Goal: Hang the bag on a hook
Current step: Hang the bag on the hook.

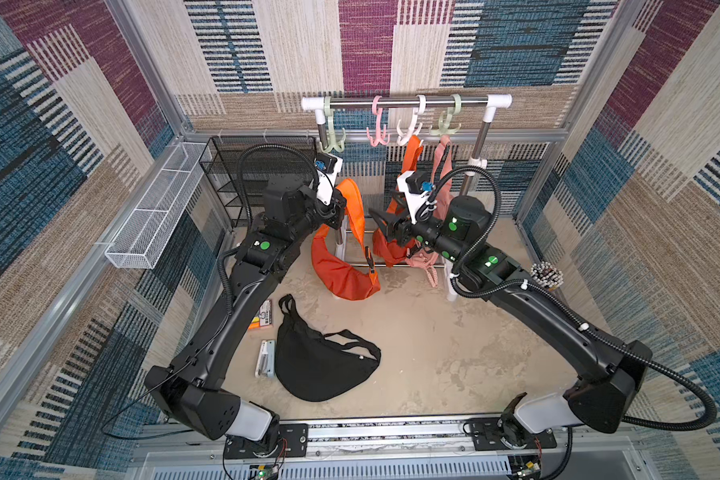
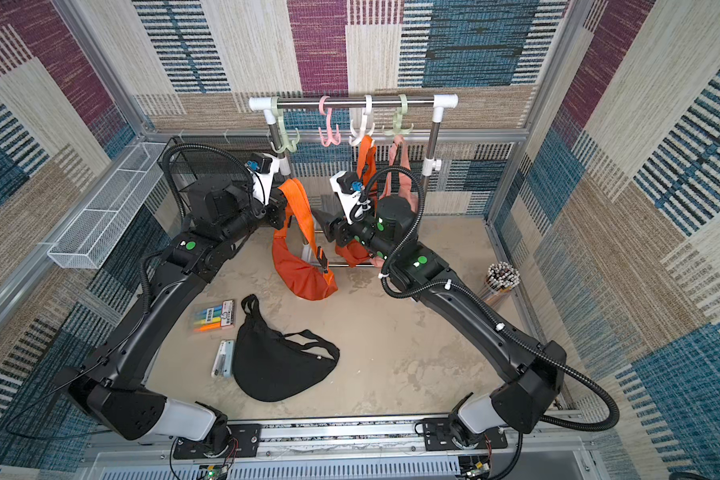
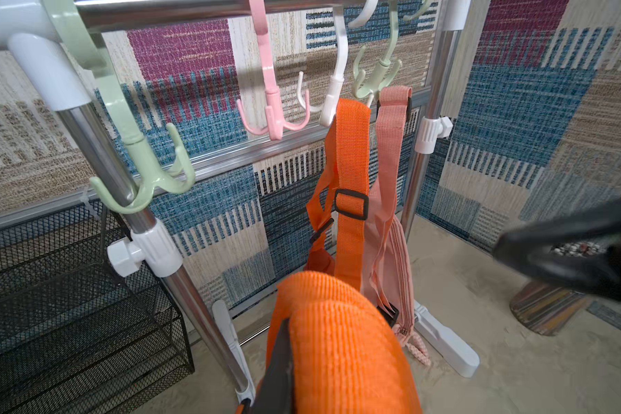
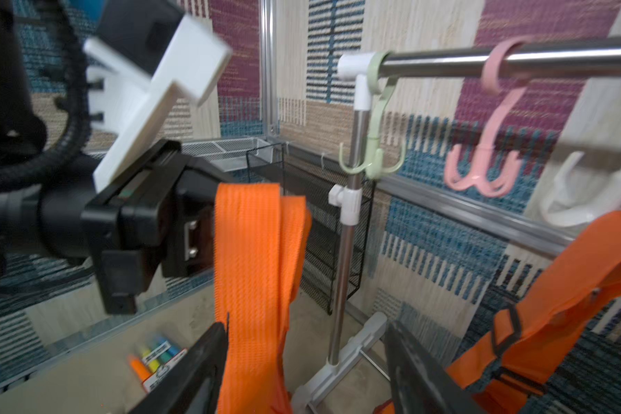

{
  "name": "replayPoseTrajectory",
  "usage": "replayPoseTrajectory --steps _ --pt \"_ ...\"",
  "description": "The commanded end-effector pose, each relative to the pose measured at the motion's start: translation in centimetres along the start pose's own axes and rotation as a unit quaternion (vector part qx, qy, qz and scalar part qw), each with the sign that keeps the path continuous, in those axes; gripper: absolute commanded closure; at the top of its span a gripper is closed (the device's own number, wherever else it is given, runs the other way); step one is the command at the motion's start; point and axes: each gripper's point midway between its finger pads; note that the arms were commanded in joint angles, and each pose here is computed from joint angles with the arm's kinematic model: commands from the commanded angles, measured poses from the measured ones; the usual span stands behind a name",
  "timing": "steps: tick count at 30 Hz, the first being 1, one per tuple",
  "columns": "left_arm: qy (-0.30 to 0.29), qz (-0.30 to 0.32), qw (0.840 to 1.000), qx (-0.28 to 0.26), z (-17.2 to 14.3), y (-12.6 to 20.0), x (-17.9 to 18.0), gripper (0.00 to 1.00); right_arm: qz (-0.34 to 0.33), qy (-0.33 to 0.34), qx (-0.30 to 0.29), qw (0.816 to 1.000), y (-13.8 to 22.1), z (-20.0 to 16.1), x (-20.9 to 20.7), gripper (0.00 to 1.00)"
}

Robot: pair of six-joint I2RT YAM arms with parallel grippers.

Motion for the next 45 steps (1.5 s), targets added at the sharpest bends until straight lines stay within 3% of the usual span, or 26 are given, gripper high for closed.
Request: replayPoseTrajectory --steps 1,6,8,10,12,16,24,32,45 --pt "-0.015 -0.003 1.0 -0.012 1.0 -0.1 -0.2 1.0 0.032 -0.028 0.013 0.999 -0.6 -1.6 2.0 0.28" --pt "-0.013 -0.009 1.0 -0.019 1.4 0.0 -0.5 1.0 0.019 -0.06 0.037 0.997 -3.0 -4.8 1.7 0.28" --pt "-0.012 -0.015 1.0 -0.023 1.6 0.0 -0.7 1.0 -0.004 -0.068 0.04 0.997 -4.2 -5.4 0.9 0.35" --pt "-0.014 -0.018 0.999 -0.029 2.0 -0.1 -0.8 1.0 -0.039 -0.069 0.044 0.996 -5.2 -5.9 -0.4 0.64" --pt "-0.018 -0.015 0.999 -0.032 2.5 -0.2 -0.6 1.0 -0.072 -0.06 0.044 0.995 -5.8 -5.9 -1.6 0.82" --pt "-0.028 -0.011 0.999 -0.032 3.4 -1.1 -0.4 1.0 -0.122 -0.043 0.031 0.991 -6.5 -4.5 -3.7 0.96" --pt "-0.042 0.017 0.999 -0.024 6.1 -3.9 1.3 1.0 -0.228 -0.028 -0.026 0.973 -6.1 0.8 -9.6 1.0" --pt "-0.042 0.04 0.997 -0.047 9.0 -6.3 2.3 1.0 -0.29 -0.017 -0.043 0.956 -6.8 3.2 -14.8 1.0" --pt "-0.051 0.144 0.987 -0.059 7.9 -10.0 4.8 1.0 -0.374 0.016 -0.042 0.926 -9.5 3.9 -20.7 1.0"
Point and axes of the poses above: each gripper's point midway between its finger pads, its own y axis back along the fingers, its own x axis along the line the jaws close on, z = x × y, and after that the axes turned 2 degrees about y, right-handed
